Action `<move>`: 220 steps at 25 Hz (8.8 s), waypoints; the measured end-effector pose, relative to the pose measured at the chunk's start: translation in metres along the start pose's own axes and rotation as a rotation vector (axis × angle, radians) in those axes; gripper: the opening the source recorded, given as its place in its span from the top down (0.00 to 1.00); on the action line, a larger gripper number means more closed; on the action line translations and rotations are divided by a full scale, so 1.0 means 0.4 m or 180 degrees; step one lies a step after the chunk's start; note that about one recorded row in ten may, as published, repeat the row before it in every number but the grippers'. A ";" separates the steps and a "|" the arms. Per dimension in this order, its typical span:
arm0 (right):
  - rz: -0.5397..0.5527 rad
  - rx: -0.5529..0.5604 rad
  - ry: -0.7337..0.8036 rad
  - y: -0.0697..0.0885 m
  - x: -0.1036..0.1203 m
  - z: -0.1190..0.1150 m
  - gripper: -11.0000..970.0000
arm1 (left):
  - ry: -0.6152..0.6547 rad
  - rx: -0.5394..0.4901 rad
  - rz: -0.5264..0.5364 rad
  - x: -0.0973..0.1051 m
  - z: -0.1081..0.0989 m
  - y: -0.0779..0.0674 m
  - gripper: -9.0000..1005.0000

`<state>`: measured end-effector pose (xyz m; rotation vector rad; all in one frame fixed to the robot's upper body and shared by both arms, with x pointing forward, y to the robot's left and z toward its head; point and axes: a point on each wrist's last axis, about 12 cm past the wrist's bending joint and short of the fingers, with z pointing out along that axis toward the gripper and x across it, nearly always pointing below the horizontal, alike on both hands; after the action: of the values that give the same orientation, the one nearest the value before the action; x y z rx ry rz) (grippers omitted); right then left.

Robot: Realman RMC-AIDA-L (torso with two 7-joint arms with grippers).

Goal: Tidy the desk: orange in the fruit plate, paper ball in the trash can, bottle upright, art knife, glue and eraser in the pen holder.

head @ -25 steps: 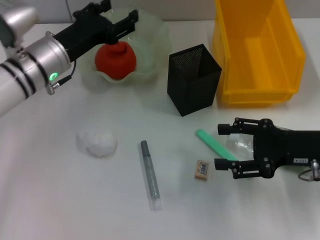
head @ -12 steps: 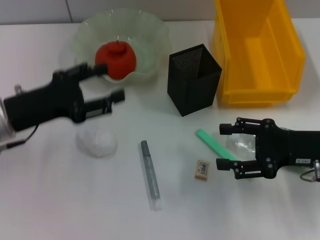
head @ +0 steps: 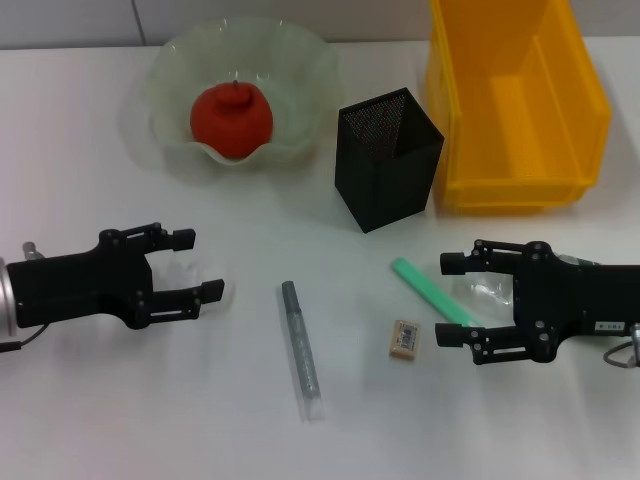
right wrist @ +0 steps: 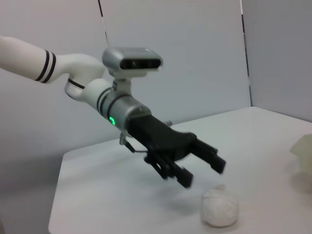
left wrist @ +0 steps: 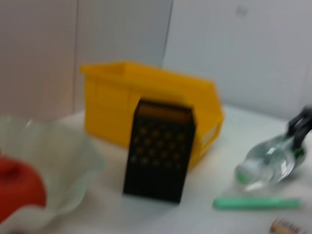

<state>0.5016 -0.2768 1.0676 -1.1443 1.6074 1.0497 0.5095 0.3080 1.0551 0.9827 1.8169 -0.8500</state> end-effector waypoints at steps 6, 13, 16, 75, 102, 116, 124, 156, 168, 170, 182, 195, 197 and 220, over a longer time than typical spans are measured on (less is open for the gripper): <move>-0.0010 -0.0009 0.0004 0.001 0.001 -0.003 0.16 | 0.0276 -0.0131 0.0040 0.023 0.035 0.004 0.20; -0.0003 -0.0012 0.0006 0.002 0.002 -0.005 0.16 | 0.0438 -0.0176 0.0076 0.035 0.054 0.005 0.20; -0.0002 -0.0017 0.0004 0.002 0.002 -0.004 0.16 | 0.0454 -0.0183 0.0085 0.038 0.057 0.004 0.20; -0.1507 0.0637 -0.1048 0.029 -0.002 0.167 0.16 | -0.0775 0.1115 -0.2224 -0.101 0.185 -0.085 0.47; -0.1438 0.0751 -0.1121 0.024 -0.006 0.160 0.43 | -0.0925 0.1057 -0.2067 -0.099 0.162 -0.080 0.20; -0.0254 0.2121 -0.1784 -0.012 0.031 0.000 0.44 | -0.1398 0.0168 -0.0005 0.010 0.043 -0.121 0.20; 0.0290 0.2536 -0.1726 -0.063 0.047 -0.051 0.44 | -0.1406 -0.0057 0.0087 0.031 0.047 -0.122 0.20; 0.0702 0.0559 -0.0164 -0.080 -0.210 -0.238 0.22 | -0.1349 0.0061 0.0046 0.027 0.053 -0.123 0.20; 0.0884 0.0284 0.2299 -0.130 -0.291 -0.153 0.22 | -0.1172 0.0174 0.0102 0.031 0.054 -0.121 0.20; 0.0814 0.0257 0.2681 -0.134 -0.293 -0.118 0.22 | -0.1180 0.0159 0.0094 0.032 0.055 -0.121 0.20; 0.0335 0.0545 0.3223 -0.135 -0.290 -0.029 0.22 | -0.1196 0.0142 0.0063 0.034 0.058 -0.124 0.21; 0.0180 0.0507 0.3403 -0.152 -0.218 0.030 0.22 | -0.1222 0.0130 0.0058 0.031 0.061 -0.122 0.21; 0.0172 0.0506 0.3411 -0.152 -0.216 0.032 0.22 | -0.1230 0.0131 0.0058 0.030 0.060 -0.122 0.21; 0.0156 0.0482 0.3287 -0.149 -0.197 0.030 0.23 | -0.1264 0.0075 0.0027 0.025 0.057 -0.115 0.21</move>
<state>0.5766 -0.2607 1.1310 -1.6719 2.4396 0.3055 0.4745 0.2706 1.0443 0.7706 1.4652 -0.9853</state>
